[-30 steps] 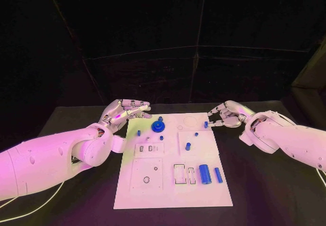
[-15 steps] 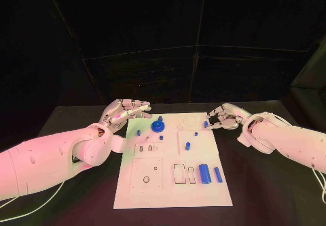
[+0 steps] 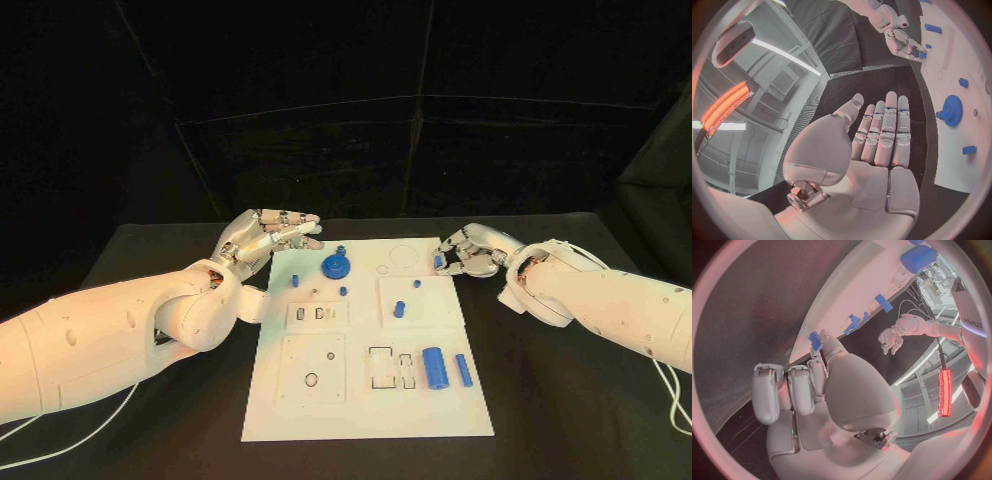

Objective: Assemble the parts on the task board

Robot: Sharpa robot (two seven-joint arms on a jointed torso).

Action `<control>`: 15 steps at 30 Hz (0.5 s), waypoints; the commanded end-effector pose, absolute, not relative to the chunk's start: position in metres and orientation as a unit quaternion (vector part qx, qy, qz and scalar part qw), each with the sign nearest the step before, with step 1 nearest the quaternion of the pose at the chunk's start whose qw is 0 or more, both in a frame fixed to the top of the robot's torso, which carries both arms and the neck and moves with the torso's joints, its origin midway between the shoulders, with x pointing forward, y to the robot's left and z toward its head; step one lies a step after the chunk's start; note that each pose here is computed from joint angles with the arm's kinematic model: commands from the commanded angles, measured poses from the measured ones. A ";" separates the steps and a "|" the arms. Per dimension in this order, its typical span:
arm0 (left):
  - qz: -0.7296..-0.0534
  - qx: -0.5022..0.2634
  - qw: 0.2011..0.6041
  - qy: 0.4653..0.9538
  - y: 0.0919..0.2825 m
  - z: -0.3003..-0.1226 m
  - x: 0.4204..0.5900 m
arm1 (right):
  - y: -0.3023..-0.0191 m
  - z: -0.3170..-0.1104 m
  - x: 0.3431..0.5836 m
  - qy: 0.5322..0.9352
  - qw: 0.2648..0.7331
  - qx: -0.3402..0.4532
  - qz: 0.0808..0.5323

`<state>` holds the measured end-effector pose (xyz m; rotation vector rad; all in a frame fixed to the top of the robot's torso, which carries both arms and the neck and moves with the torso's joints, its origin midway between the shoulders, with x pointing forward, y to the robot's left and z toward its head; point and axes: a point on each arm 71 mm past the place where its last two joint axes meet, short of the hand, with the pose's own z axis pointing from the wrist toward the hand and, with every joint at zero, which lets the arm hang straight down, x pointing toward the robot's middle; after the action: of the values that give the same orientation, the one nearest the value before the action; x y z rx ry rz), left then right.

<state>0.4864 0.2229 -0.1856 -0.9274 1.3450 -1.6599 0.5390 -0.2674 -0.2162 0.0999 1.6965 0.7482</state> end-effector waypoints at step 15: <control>-0.660 -0.363 0.392 0.528 0.223 -0.184 0.486 | -0.265 -0.217 0.540 0.732 0.601 0.038 0.318</control>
<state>0.4862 0.2236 -0.1856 -0.9279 1.3449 -1.6590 0.5395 -0.2664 -0.2188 0.0909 1.7049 0.7308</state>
